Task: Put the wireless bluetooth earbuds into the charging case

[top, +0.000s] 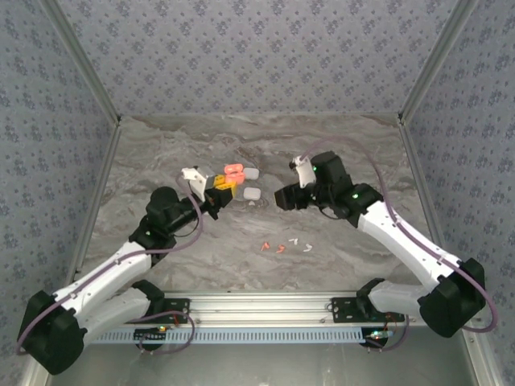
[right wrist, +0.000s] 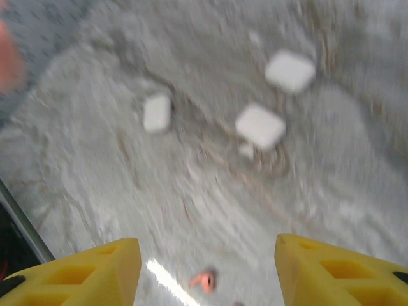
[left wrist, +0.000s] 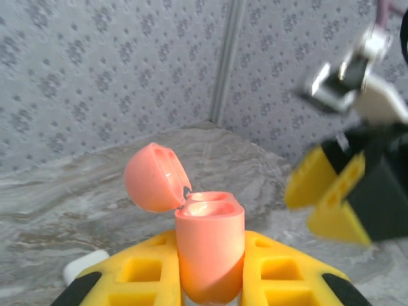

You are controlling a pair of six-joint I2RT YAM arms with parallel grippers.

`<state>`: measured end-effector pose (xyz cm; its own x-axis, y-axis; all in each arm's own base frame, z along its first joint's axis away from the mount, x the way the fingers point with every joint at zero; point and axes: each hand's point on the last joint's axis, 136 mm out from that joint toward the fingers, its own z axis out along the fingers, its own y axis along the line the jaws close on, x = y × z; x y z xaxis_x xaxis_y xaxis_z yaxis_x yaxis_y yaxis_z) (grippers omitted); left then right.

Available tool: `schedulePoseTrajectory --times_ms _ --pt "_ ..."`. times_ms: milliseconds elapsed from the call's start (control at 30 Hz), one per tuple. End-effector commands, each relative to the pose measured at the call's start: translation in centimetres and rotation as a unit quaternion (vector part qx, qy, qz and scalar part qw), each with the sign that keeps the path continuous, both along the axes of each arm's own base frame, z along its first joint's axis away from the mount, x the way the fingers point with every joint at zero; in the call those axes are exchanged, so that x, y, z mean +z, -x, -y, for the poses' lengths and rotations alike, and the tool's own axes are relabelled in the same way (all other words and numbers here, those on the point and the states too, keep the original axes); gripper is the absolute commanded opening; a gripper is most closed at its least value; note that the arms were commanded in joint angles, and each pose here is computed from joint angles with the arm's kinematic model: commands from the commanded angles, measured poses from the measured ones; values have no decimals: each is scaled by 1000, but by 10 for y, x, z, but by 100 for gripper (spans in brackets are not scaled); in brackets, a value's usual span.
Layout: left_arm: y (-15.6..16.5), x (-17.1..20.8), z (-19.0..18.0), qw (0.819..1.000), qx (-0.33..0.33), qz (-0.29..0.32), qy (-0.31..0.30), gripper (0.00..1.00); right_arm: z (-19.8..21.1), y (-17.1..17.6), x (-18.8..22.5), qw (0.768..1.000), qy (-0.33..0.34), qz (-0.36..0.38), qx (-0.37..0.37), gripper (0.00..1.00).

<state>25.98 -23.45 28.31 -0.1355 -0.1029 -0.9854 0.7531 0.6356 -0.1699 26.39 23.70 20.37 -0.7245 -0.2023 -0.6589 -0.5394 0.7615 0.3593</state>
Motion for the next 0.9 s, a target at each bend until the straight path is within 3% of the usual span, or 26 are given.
schedulePoseTrajectory --times_ms 0,333,867 --pt "-2 9 -11 999 33 26 -5 0 20 18 -52 991 56 -99 -75 57" --pt "-4 9 -9 999 33 25 -8 0 12 57 -134 962 133 -227 -66 51" --pt "-6 8 -9 999 34 20 -12 0 -1 76 -175 943 171 -286 -23 42"
